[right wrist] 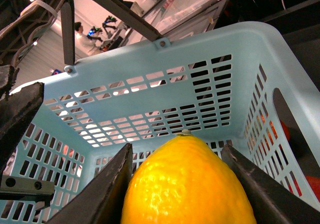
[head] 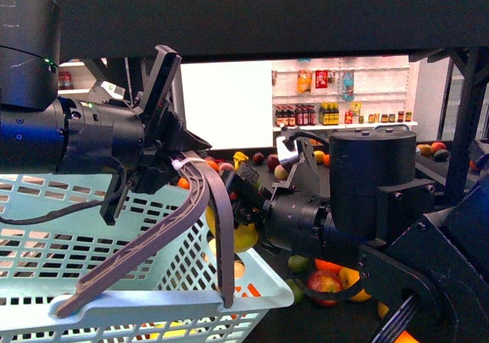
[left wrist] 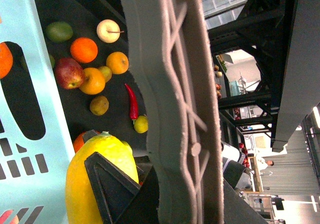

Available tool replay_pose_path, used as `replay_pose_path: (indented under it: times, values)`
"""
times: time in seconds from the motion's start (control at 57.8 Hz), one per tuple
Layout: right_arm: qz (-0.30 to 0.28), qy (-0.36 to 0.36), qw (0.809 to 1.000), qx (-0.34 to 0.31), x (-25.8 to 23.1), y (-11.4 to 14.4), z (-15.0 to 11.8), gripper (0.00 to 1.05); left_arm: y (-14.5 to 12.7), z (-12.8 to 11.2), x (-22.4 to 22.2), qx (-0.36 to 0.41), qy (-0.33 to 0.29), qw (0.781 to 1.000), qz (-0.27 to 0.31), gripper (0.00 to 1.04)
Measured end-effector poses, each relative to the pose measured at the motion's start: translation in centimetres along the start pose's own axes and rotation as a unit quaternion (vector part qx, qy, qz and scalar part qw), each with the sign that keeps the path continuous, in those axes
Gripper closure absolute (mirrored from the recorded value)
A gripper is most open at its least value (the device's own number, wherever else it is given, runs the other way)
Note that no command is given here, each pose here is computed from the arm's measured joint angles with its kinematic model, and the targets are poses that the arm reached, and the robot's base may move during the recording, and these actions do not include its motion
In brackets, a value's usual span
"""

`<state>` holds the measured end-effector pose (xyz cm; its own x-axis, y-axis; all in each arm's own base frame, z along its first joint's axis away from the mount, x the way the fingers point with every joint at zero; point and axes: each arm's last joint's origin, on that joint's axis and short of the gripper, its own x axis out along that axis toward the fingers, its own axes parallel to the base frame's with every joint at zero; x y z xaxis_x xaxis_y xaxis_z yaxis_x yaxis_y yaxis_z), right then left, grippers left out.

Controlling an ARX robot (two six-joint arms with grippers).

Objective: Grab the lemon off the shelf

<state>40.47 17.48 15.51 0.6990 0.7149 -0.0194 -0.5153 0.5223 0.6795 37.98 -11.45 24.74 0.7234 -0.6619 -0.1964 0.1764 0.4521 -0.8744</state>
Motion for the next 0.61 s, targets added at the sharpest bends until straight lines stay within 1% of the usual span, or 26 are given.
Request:
replay_pose_path:
  times: [0.087, 0.138, 0.156, 0.225, 0.467, 0.606]
  values:
    - [0.000, 0.000, 1.000, 0.001, 0.00, 0.00, 0.00, 0.34, 0.00, 0.00, 0.00, 0.002, 0.000, 1.000, 0.000, 0.97]
    - [0.000, 0.000, 1.000, 0.001, 0.00, 0.00, 0.00, 0.24, 0.00, 0.00, 0.00, 0.002, 0.000, 1.000, 0.000, 0.97]
    - [0.000, 0.000, 1.000, 0.001, 0.00, 0.00, 0.00, 0.19, 0.00, 0.00, 0.00, 0.002, 0.000, 1.000, 0.000, 0.97]
    - [-0.002, 0.000, 1.000, 0.002, 0.00, -0.04, -0.03, 0.07, 0.01, 0.00, 0.01, 0.003, 0.000, 1.000, 0.000, 0.97]
    - [-0.004, 0.000, 1.000, 0.002, -0.04, -0.15, 0.02, 0.07, 0.02, 0.00, 0.01, 0.003, -0.001, 1.000, 0.001, 0.97]
    - [-0.013, -0.004, 1.000, -0.006, -0.28, -0.69, 0.53, 0.07, 0.02, -0.01, 0.02, 0.002, -0.001, 1.000, 0.001, 0.97]
